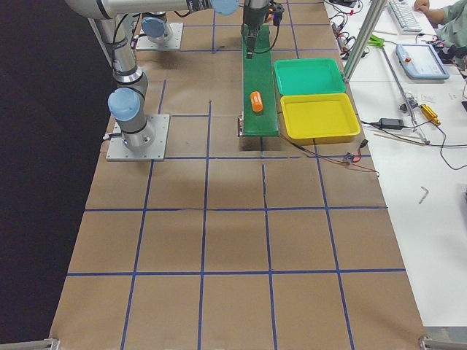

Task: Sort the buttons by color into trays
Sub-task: 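Place the green-capped button on the belt and release it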

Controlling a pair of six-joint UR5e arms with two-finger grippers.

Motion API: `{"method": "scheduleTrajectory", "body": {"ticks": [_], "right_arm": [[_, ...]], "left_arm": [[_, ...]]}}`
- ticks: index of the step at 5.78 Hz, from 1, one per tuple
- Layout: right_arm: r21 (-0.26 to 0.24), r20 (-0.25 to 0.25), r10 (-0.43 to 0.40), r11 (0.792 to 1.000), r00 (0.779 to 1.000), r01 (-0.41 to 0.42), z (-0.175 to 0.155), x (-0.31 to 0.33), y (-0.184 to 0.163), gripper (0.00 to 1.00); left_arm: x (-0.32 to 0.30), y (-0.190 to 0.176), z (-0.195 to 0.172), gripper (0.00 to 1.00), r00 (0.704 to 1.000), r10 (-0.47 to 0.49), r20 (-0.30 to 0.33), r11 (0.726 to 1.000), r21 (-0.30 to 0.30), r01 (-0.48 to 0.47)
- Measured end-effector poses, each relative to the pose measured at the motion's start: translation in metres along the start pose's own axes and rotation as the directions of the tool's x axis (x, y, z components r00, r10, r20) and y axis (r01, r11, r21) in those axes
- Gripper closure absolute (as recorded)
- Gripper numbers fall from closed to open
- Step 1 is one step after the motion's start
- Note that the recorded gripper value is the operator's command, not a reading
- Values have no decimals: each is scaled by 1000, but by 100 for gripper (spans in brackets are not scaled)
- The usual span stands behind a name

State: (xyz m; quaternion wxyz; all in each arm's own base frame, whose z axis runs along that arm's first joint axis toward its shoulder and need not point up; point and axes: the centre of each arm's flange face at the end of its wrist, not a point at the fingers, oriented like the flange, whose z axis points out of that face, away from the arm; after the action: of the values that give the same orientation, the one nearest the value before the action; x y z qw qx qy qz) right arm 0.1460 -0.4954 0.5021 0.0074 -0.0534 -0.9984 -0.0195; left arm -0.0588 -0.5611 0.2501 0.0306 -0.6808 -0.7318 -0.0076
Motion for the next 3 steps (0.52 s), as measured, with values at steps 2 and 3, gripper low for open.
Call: {"method": "scheduleTrajectory", "body": {"ticks": [2, 3], "right_arm": [[-14, 4, -5, 1000, 1000, 5, 6, -1, 1, 0], [-22, 5, -7, 1000, 1000, 7, 9, -1, 1, 0]], "left_arm": [[-10, 16, -23, 4, 1000, -18, 12, 1000, -5, 18], [-20, 46, -38, 4, 1000, -5, 0, 1000, -2, 5]]}}
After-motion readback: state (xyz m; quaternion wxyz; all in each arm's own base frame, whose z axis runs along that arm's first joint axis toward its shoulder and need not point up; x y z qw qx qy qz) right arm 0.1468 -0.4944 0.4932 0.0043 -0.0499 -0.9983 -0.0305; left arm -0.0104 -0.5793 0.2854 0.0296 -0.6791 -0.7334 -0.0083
